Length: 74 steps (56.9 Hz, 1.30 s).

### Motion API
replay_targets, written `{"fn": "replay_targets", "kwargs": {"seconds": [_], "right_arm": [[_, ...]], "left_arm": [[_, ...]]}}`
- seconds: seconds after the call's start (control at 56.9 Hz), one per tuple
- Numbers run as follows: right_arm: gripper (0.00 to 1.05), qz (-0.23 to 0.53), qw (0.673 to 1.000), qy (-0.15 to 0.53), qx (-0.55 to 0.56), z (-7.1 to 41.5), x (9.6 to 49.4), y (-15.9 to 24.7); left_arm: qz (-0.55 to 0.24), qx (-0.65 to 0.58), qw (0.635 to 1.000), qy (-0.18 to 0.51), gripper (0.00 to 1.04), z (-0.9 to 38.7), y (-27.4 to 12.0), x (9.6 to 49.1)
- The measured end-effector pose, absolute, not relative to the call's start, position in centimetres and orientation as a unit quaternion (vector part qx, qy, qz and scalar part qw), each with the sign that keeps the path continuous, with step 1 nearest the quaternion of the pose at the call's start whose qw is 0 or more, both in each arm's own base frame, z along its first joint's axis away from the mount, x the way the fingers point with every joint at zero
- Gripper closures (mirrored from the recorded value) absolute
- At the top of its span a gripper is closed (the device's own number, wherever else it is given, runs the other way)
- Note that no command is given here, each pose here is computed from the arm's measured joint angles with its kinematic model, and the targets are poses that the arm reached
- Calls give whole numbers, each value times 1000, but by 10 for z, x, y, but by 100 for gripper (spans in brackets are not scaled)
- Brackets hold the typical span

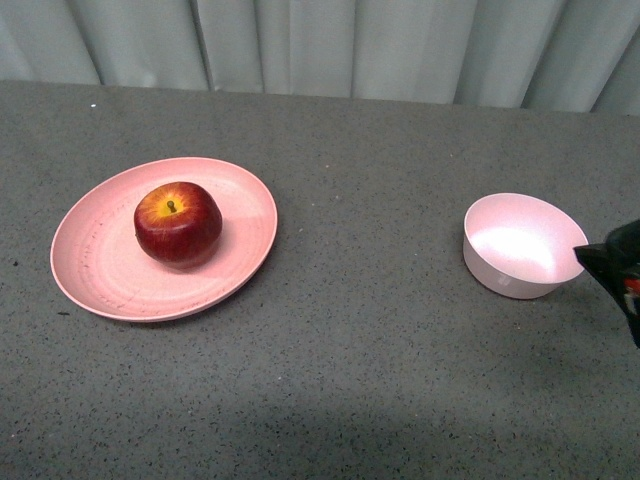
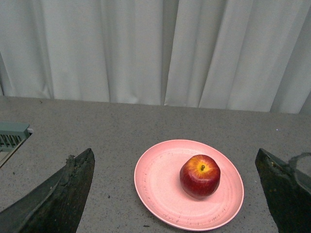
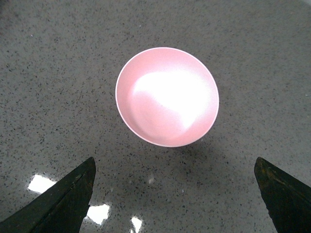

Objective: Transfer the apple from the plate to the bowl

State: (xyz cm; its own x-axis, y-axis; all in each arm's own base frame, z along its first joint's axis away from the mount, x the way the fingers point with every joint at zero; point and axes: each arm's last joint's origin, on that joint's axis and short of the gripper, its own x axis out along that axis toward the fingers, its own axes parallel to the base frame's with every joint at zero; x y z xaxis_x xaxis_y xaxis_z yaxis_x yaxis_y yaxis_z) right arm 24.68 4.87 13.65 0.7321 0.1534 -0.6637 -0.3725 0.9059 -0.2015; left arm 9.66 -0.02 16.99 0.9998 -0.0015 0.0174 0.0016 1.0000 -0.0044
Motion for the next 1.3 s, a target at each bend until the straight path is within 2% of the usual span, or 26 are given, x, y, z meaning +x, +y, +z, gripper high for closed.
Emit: {"fn": "replay_targets", "kwargs": {"seconds": [0.457, 0.913, 1.036, 1.142, 1.3], "right_arm": [[9, 175, 864, 442, -167, 91, 322, 74], [10, 193, 835, 485, -172, 68, 349, 96], [27, 193, 834, 487, -175, 65, 351, 99], [50, 188, 832, 491, -179, 63, 354, 101], [73, 185, 828, 497, -182, 61, 353, 101]], "left_arm": [[-1, -2, 1000, -9, 7, 170, 0, 97], [-1, -2, 1000, -9, 7, 170, 0, 97], [-1, -2, 1000, -9, 7, 170, 0, 97], [-1, -2, 1000, -9, 7, 170, 0, 97], [-1, -2, 1000, -9, 7, 170, 0, 97]]}}
